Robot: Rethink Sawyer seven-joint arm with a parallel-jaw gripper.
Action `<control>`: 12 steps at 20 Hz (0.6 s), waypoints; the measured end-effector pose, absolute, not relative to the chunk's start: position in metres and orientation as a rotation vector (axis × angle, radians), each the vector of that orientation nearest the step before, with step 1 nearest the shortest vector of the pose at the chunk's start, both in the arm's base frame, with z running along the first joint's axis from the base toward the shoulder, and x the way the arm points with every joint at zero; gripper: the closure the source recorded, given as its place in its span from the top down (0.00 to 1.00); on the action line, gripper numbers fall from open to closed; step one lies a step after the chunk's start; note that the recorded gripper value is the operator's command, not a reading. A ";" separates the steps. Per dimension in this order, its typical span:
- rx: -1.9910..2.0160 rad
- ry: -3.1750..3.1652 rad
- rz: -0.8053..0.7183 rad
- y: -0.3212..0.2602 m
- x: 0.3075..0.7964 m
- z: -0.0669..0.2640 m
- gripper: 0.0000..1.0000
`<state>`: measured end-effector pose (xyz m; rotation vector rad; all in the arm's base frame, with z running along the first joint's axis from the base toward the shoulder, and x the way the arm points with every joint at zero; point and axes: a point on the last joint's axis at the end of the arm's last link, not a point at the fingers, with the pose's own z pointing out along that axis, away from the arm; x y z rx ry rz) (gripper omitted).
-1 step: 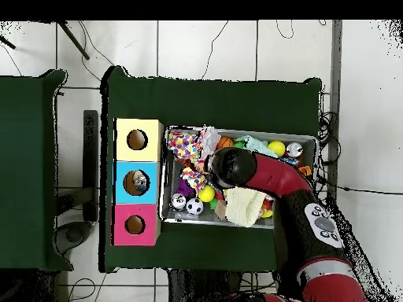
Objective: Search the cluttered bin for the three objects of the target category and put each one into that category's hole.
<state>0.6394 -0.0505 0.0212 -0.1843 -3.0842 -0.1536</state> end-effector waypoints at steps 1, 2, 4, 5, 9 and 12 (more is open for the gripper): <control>-0.181 -3.086 -0.150 -0.051 0.639 0.022 1.00; -0.177 -3.088 -0.147 -0.051 0.640 0.023 1.00; -0.173 -3.092 -0.142 -0.052 0.640 0.025 1.00; -0.170 -3.094 -0.139 -0.052 0.640 0.026 1.00; -0.159 -3.117 -0.122 -0.054 0.642 0.032 1.00; -0.153 -3.134 -0.113 -0.054 0.642 0.031 1.00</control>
